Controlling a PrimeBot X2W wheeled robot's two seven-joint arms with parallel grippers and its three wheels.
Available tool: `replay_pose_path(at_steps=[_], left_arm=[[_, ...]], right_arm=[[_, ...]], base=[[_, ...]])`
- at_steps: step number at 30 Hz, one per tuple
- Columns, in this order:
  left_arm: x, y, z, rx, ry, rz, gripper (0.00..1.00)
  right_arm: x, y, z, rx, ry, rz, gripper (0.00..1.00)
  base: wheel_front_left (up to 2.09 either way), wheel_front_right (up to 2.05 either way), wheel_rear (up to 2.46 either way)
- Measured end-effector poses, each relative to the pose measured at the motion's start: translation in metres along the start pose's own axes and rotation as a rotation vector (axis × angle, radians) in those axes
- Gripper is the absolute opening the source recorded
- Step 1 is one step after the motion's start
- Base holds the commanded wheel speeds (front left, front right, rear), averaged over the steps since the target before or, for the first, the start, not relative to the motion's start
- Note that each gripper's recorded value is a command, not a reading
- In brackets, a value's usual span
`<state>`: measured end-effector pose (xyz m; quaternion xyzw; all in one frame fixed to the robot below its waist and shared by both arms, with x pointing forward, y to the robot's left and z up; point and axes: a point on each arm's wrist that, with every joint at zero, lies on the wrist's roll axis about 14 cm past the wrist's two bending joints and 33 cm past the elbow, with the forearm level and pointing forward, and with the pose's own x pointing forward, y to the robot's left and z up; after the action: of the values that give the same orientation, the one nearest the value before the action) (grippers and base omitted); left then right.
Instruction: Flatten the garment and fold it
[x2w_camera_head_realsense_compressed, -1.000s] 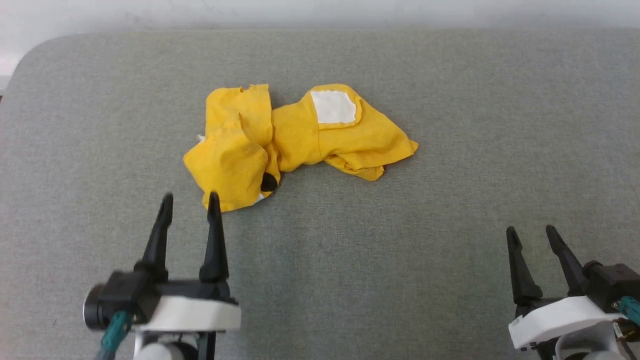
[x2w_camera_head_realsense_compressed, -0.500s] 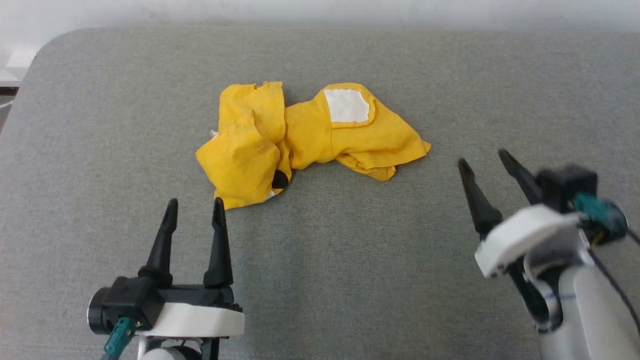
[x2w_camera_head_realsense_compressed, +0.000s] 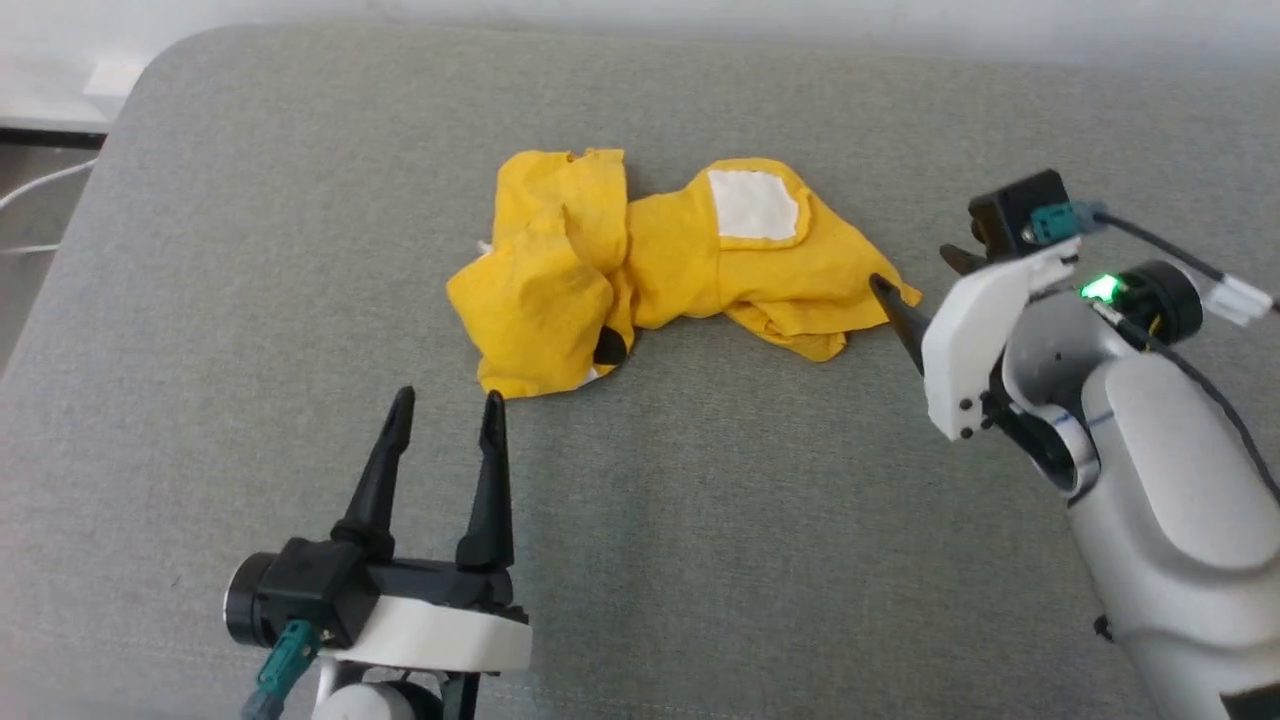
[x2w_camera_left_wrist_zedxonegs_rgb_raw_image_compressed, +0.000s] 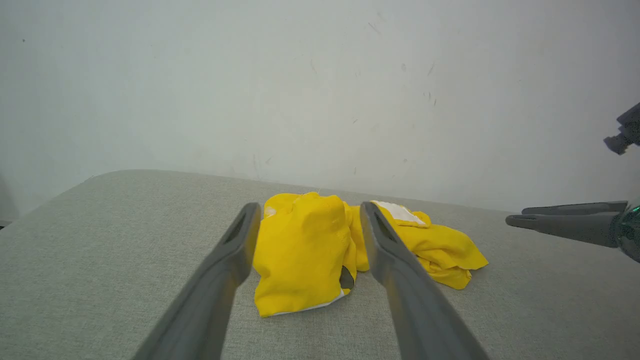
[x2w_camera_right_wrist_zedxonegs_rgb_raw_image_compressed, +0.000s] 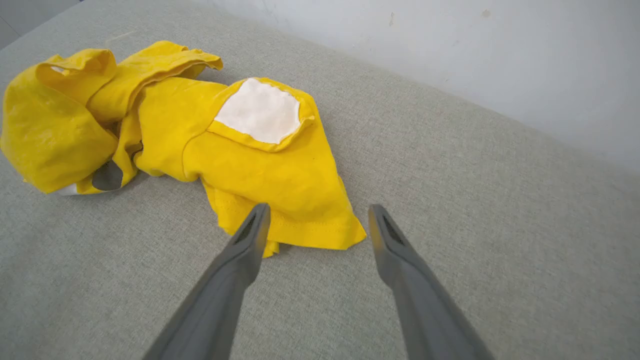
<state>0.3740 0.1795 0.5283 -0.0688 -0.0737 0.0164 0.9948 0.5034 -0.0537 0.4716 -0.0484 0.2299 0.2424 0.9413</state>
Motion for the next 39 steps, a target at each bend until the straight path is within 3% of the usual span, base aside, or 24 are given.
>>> replay_pose_path(at_steps=[7, 16, 19, 27, 31, 35, 39], left_arm=[[0.009, -0.003, -0.003, 0.004, 0.004, -0.015, 1.00], [0.019, 0.004, -0.016, 0.005, 0.035, 0.010, 1.00], [0.020, 0.009, -0.018, 0.009, 0.042, 0.027, 1.00], [0.020, 0.014, -0.023, 0.015, 0.056, 0.047, 1.00], [0.023, 0.008, -0.020, 0.007, 0.044, 0.029, 1.00], [0.025, 0.005, -0.014, 0.000, 0.024, 0.018, 1.00], [0.025, -0.001, -0.012, -0.006, 0.017, 0.003, 1.00]], right_arm=[[0.035, -0.009, -0.002, -0.023, 0.079, 0.001, 1.00], [0.073, -0.007, -0.057, -0.031, 0.272, 0.033, 1.00], [0.083, -0.002, -0.060, -0.012, 0.280, 0.050, 0.00], [0.092, 0.001, -0.043, 0.017, 0.182, 0.059, 0.00], [0.083, -0.013, -0.005, 0.086, 0.031, 0.034, 0.00], [0.059, -0.045, 0.040, 0.133, -0.153, -0.025, 0.00], [0.018, -0.101, 0.028, 0.149, -0.195, -0.166, 0.00]], base=[[0.00, 0.00, 0.00], [0.00, 0.00, 0.00], [0.00, 0.00, 0.00], [0.00, 0.00, 0.00], [0.00, 0.00, 0.00], [0.00, 0.00, 0.00], [0.00, 0.00, 0.00]])
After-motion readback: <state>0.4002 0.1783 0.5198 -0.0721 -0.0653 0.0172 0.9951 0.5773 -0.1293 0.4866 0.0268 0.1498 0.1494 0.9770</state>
